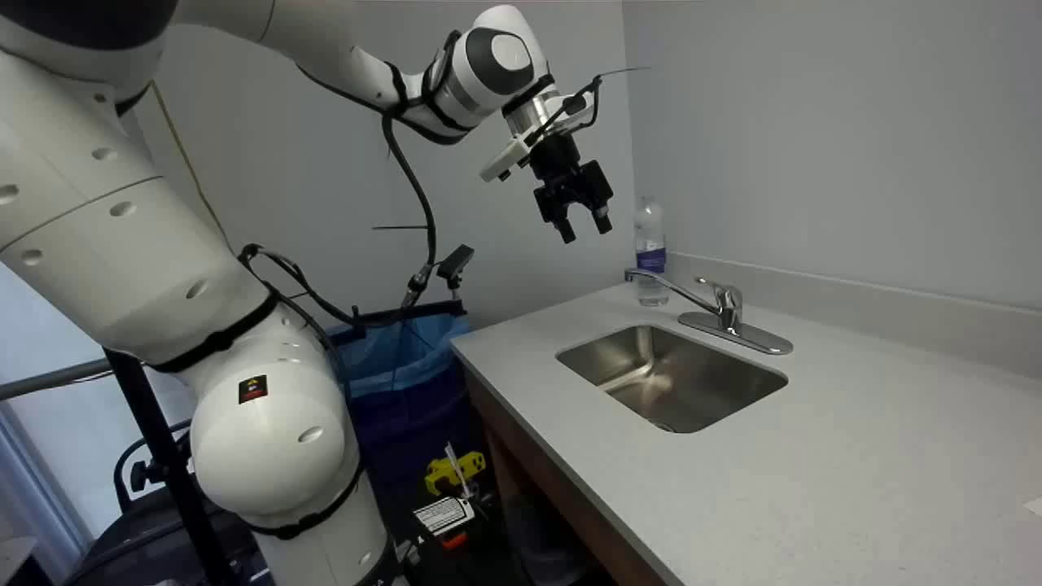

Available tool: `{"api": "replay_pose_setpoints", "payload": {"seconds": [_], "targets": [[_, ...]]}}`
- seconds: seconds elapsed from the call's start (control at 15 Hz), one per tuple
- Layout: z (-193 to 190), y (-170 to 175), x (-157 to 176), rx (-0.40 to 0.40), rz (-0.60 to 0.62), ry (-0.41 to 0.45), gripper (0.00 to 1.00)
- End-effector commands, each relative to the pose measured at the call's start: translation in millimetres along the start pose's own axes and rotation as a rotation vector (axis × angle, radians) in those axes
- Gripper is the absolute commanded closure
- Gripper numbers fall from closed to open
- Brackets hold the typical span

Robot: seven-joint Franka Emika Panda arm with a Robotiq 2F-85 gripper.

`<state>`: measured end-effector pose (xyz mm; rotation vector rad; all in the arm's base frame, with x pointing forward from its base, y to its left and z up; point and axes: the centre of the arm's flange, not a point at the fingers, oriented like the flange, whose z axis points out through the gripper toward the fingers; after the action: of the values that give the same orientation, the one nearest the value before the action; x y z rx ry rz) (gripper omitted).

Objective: Turn the tap nozzle from the left to the middle then lift up the tap handle

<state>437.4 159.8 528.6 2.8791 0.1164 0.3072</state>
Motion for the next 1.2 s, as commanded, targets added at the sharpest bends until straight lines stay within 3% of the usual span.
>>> {"api": "replay_pose_setpoints", "payload": {"seconds": [0.0,1.13], "targets": [[0.2,-0.1,0.0,0.000,0.000,0.000,0.00],[5.7,5.8,9.2,0.009,-0.006,-0.021,0.00]]}}
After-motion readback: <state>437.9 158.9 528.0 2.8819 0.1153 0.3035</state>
